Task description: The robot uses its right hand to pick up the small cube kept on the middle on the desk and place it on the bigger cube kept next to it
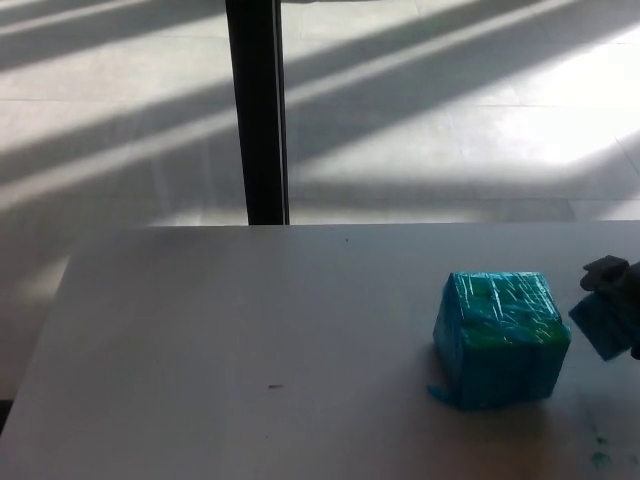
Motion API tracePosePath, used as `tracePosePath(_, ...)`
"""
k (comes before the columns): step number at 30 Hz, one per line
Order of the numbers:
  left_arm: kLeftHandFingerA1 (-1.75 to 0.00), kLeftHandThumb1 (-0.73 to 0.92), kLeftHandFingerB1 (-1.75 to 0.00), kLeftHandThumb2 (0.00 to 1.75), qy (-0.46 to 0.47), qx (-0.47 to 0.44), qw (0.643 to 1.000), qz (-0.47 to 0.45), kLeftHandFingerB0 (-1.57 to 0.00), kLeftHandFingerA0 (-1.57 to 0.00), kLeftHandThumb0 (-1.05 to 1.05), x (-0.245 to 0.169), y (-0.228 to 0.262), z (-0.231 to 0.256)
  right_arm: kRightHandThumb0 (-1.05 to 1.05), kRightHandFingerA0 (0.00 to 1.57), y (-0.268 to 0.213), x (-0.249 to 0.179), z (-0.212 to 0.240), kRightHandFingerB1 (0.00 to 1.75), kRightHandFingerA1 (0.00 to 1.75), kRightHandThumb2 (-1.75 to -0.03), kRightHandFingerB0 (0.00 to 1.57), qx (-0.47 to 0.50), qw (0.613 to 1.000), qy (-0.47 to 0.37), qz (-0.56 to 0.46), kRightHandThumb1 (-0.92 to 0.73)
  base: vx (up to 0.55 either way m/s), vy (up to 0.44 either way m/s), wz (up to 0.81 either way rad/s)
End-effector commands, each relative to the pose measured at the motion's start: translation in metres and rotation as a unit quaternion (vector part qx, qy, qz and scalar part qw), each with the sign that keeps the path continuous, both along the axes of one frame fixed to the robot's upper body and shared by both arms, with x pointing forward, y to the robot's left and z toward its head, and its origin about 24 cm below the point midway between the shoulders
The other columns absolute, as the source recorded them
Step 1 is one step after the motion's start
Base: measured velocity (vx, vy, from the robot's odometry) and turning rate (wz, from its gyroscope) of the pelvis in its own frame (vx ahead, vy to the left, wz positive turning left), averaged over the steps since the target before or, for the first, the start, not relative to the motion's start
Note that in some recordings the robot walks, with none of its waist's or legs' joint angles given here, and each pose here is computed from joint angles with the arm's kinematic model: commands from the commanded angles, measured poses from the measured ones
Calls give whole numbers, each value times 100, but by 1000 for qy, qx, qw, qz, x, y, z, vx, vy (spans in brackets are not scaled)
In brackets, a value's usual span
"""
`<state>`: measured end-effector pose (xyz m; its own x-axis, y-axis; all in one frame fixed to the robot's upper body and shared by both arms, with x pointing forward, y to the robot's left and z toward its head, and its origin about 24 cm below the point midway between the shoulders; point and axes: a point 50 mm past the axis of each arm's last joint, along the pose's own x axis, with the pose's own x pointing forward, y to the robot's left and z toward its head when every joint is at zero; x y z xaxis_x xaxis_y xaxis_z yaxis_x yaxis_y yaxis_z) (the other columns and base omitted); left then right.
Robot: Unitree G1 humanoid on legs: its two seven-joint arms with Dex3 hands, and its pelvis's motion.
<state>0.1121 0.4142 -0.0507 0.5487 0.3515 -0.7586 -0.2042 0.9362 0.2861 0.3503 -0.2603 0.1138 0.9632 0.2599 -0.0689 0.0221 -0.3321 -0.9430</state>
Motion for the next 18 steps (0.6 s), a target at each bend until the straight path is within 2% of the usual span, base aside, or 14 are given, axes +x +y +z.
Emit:
tracePosePath(1,-63,67,-46,61,8,3,1000,13,-54,-49,-72,-8,7,3,-31,78,-2,2,54,92,158,-65,82,22,994,-81,73,-71,0,0,0)
tracePosePath(2,-64,69,-45,61,8,5,1000,10,-52,-49,-74,-8,7,4,-28,79,-1,3,59,118,166,-63,75,22,993,-89,79,-72,0,0,0)
tracePosePath(3,-65,68,-45,61,7,6,1000,7,-52,-50,-72,-7,7,4,-27,81,-1,3,68,118,161,-63,77,19,991,-100,91,-71,0,0,0)
tracePosePath(4,-65,69,-43,60,6,4,1000,7,-50,-50,-71,-7,7,4,-27,80,0,3,73,128,165,-64,72,18,990,-102,96,-71,0,0,0)
tracePosePath(7,-64,68,-44,61,5,6,1000,7,-51,-50,-71,-6,9,7,-26,82,4,5,82,132,165,-65,72,14,988,-111,110,-69,0,0,0)
tracePosePath(9,-66,69,-45,61,8,11,1000,3,-51,-49,-73,-6,9,7,-24,81,9,5,91,144,172,-65,69,27,988,-98,121,-67,0,0,0)
tracePosePath(10,-66,69,-45,61,8,11,1000,3,-51,-49,-73,-6,9,7,-24,81,10,5,91,144,172,-65,69,29,987,-97,121,-67,0,0,0)
tracePosePath(11,-67,69,-46,61,9,13,1000,-1,-51,-48,-74,-6,9,7,-26,81,13,6,93,96,170,-60,82,29,988,-85,122,-66,0,0,0)
tracePosePath(12,-67,68,-46,61,6,9,1000,3,-52,-50,-73,-6,9,7,-36,85,19,6,95,61,167,-60,92,31,988,-76,134,-56,0,0,0)
tracePosePath(14,-67,67,-47,61,5,10,1000,3,-53,-51,-74,-6,9,7,-35,85,24,6,97,67,168,-59,92,21,986,-76,148,-55,0,0,0)
tracePosePath(15,-65,68,-46,61,5,11,1000,5,-51,-48,-72,-6,9,6,-35,85,26,6,97,82,170,-58,89,23,985,-76,153,-55,0,0,0)
tracePosePath(16,-66,69,-46,61,7,15,1000,2,-50,-49,-73,-6,9,6,-32,82,30,6,100,118,172,-56,78,22,983,-78,162,-57,0,0,0)
tracePosePath(17,-65,68,-46,61,4,10,1000,3,-50,-47,-74,-7,9,7,-32,82,36,5,102,115,173,-56,81,25,981,-81,173,-59,0,0,0)
tracePosePath(18,-65,67,-47,61,3,10,1000,6,-53,-49,-73,-7,9,6,-34,82,39,5,102,105,174,-57,83,25,980,-84,180,-61,0,0,0)
